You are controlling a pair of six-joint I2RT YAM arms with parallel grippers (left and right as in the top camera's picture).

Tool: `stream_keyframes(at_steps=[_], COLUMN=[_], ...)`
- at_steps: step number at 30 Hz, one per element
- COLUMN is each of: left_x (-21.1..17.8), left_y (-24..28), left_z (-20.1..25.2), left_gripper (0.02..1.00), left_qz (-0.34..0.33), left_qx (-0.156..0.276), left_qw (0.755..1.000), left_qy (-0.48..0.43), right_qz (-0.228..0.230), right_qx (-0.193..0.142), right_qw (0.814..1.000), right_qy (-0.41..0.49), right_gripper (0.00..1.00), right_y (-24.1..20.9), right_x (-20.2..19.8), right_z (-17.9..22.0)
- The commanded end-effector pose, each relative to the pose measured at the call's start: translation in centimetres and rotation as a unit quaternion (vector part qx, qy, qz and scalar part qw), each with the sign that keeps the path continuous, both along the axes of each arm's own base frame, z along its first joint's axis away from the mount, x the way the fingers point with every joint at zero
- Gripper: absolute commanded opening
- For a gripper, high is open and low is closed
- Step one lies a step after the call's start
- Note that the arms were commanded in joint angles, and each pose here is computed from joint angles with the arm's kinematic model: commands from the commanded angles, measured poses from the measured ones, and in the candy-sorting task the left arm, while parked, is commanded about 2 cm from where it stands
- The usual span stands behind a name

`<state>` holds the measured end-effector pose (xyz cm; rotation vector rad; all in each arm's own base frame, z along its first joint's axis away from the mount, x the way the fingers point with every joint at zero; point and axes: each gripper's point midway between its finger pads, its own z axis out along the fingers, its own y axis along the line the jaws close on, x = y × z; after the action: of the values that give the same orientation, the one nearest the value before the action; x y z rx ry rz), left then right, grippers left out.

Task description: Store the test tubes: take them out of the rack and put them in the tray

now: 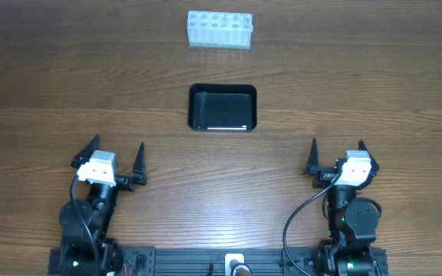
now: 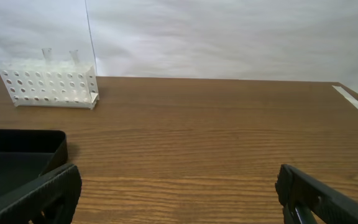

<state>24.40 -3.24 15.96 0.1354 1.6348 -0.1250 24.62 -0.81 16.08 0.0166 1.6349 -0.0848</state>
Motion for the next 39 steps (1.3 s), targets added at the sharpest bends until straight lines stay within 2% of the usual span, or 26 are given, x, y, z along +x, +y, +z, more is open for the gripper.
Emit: stream_keyframes(at_steps=[1, 24, 32, 35, 39], left_x=[0.0, 0.0, 0.0, 0.0, 0.0], left_y=[-0.2, -0.2, -0.2, -0.2, -0.2], left_z=[-0.1, -0.1, -0.1, -0.1, -0.1], left_gripper=[1.000, 1.000, 1.000, 1.000, 1.000], left_qz=[-0.006, -0.006, -0.006, -0.006, -0.006], left_qx=[0.005, 0.005, 0.005, 0.004, 0.005], left_qw=[1.000, 1.000, 1.000, 1.000, 1.000], left_qy=[-0.001, -0.001, -0.001, -0.001, -0.001], right_qz=[-0.002, -0.002, 0.002, 0.003, 0.044], right_qx=[-0.002, -0.002, -0.001, 0.003, 0.010], right_qw=[1.000, 1.000, 1.000, 1.000, 0.997], right_qy=[0.001, -0.014, 0.007, -0.013, -0.063], right_gripper=[0.991, 0.991, 0.991, 0.991, 0.991], right_y=[-0.1, -0.1, 0.0, 0.1, 1.6], right_x=[0.0, 0.0, 0.2, 0.6, 1.6], right_z=[-0.2, 0.5, -0.4, 0.7, 4.4])
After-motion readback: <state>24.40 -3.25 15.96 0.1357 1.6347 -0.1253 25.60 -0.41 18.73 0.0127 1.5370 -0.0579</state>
